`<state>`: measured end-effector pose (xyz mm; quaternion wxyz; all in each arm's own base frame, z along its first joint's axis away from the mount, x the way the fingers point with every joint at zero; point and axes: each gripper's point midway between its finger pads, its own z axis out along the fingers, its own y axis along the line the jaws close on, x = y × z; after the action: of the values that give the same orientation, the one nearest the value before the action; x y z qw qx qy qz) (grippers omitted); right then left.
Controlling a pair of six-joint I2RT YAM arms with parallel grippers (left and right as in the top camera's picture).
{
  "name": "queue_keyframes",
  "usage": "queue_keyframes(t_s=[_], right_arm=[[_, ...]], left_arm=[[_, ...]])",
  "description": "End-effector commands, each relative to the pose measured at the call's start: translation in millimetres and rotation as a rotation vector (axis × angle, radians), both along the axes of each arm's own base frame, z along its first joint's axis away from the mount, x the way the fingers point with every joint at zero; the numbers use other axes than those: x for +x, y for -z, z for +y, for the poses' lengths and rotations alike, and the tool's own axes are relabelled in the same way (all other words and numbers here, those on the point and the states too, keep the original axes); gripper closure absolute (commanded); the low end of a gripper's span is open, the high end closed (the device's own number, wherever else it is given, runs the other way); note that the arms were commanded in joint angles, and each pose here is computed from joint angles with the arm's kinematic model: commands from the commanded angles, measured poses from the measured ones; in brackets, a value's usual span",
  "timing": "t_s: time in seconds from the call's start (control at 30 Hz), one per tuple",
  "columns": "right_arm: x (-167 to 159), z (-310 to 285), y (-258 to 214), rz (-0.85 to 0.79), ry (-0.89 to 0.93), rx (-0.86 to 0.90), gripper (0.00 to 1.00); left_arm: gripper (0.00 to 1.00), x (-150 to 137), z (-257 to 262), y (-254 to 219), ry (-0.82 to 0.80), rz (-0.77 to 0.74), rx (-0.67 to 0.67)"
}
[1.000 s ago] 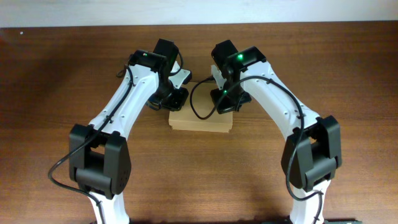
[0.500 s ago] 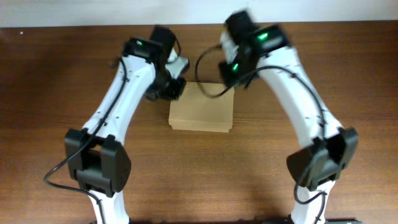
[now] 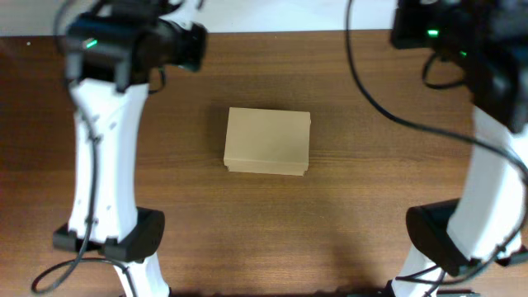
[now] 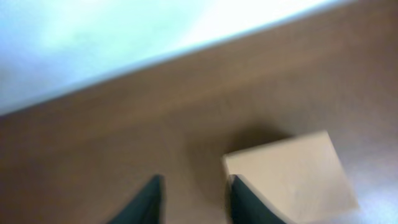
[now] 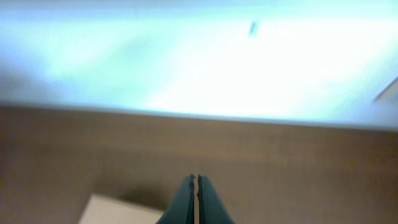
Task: Pack container
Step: 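Release the lid and raise both grippers away from the box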
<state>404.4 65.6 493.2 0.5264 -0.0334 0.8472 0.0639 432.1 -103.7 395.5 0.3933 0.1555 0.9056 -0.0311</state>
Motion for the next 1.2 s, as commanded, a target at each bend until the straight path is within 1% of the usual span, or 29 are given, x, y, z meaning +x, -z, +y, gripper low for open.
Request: queue_keyframes(t_s=[0.0, 0.07, 0.1, 0.13, 0.17, 0.2, 0.23, 0.27, 0.37, 0.53, 0.87, 1.17], right_arm=[[-32, -15, -52, -0.172, 0.031, 0.020, 0.96], [-47, -17, -77, -0.262, 0.031, 0.035, 0.94], [-54, -17, -87, -0.294, 0.031, 0.041, 0.90], [-59, -18, -93, -0.314, 0.031, 0.044, 0.81], [-65, -19, -96, -0.325, 0.032, 0.046, 0.71], [-69, -20, -98, -0.331, 0.031, 0.047, 0.53], [-72, -20, -100, -0.335, 0.031, 0.048, 0.09], [-74, -21, -101, -0.338, 0.031, 0.048, 0.01], [-76, -20, -101, -0.338, 0.028, 0.049, 0.01], [-73, -20, -92, -0.302, 0.028, 0.044, 0.01], [-80, -21, -50, -0.131, 0.028, 0.016, 0.01], [-83, -21, -44, -0.102, 0.028, 0.012, 0.01]], left_arm=[[0.44, -26, 22, -62, -0.050, -0.177, -0.011], [0.21, -37, 28, -84, -0.060, -0.239, -0.026], [0.13, -41, 30, -90, -0.064, -0.258, -0.029], [0.03, -46, 31, -96, -0.064, -0.275, -0.033], [0.00, -48, 32, -99, -0.067, -0.284, -0.033], [0.00, -50, 34, -101, -0.077, -0.291, -0.028], [0.00, -50, 37, -101, -0.091, -0.291, -0.017], [0.00, -50, 41, -100, -0.106, -0.290, -0.006], [0.00, -51, 48, -95, -0.140, -0.270, 0.026], [0.00, -55, 50, -87, -0.143, -0.236, 0.038], [0.00, -55, 50, -87, -0.143, -0.236, 0.039], [0.00, -55, 50, -87, -0.143, -0.236, 0.039]])
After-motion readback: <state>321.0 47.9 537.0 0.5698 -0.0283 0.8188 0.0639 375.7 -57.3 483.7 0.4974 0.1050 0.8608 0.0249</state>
